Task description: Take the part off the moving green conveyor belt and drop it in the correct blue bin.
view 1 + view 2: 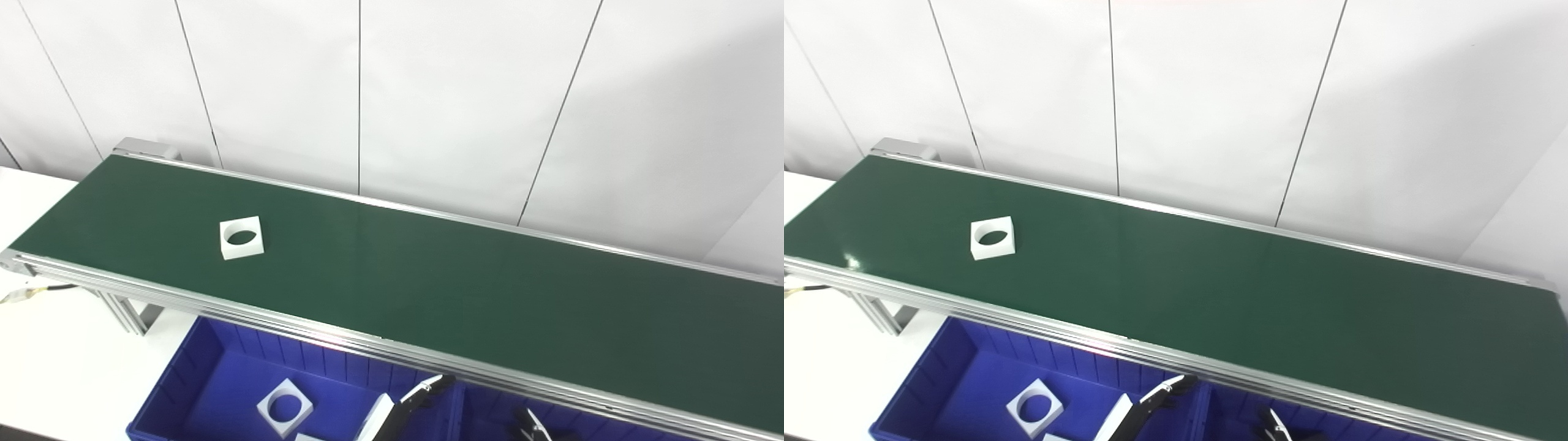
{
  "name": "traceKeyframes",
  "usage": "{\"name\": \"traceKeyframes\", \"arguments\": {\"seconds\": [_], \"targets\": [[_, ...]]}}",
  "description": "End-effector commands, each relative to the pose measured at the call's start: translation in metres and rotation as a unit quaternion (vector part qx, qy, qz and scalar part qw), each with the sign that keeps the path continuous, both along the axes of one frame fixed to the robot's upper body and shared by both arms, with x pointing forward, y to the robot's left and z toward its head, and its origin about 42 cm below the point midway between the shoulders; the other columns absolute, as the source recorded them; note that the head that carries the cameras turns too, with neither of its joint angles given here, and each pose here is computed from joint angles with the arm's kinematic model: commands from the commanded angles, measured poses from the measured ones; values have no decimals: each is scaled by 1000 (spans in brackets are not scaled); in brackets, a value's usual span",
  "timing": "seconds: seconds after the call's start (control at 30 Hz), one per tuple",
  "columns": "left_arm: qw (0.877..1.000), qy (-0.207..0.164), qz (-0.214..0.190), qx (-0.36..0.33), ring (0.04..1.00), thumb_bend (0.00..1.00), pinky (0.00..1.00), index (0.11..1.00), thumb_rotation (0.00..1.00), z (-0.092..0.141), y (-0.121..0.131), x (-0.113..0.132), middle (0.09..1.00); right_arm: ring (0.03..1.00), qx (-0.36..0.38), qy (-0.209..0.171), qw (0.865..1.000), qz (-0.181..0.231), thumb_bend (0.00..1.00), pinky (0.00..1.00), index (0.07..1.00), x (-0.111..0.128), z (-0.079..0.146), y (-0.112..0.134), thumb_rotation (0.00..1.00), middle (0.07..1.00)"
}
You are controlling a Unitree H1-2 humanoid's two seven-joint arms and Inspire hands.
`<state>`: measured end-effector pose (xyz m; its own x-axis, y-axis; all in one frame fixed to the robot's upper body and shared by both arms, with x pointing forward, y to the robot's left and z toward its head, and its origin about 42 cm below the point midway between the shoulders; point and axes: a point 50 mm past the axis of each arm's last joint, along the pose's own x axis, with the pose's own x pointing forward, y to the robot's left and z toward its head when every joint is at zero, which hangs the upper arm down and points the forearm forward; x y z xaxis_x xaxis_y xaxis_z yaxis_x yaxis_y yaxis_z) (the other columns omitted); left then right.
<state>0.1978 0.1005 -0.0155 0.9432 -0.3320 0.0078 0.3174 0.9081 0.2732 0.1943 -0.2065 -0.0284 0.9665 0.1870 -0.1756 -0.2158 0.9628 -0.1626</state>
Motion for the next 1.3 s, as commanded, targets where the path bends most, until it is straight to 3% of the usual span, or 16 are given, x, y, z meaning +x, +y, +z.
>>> {"name": "traceKeyframes", "arguments": {"seconds": [0.0, 0.37, 0.57, 0.8, 1.07, 1.27], "targets": [[999, -43, -12, -17, 863, 946, 795, 865, 905, 17, -10, 10, 883, 871, 12, -42, 999, 3, 916, 830, 918, 8, 12, 1, 922, 930], [990, -127, -43, -49, 839, 1000, 747, 839, 883, 60, -16, 14, 857, 866, 9, -43, 999, 6, 915, 834, 918, 8, 12, 2, 931, 928], [981, -175, -67, -49, 833, 1000, 787, 850, 784, 83, -16, 26, 849, 863, 9, -40, 999, 6, 903, 837, 911, 10, 10, 1, 919, 923], [968, -241, -69, -27, 839, 1000, 814, 854, 609, 110, -8, 48, 855, 864, 12, -37, 999, 11, 878, 831, 916, 11, 9, 2, 905, 924], [953, -299, -50, 16, 840, 1000, 812, 859, 508, 129, 5, 82, 858, 862, 12, -38, 999, 8, 883, 825, 913, 11, 9, 5, 905, 920], [931, -354, -44, 83, 830, 1000, 802, 881, 431, 148, 21, 112, 866, 856, 12, -39, 999, 6, 897, 820, 912, 12, 9, 5, 906, 917]]}}
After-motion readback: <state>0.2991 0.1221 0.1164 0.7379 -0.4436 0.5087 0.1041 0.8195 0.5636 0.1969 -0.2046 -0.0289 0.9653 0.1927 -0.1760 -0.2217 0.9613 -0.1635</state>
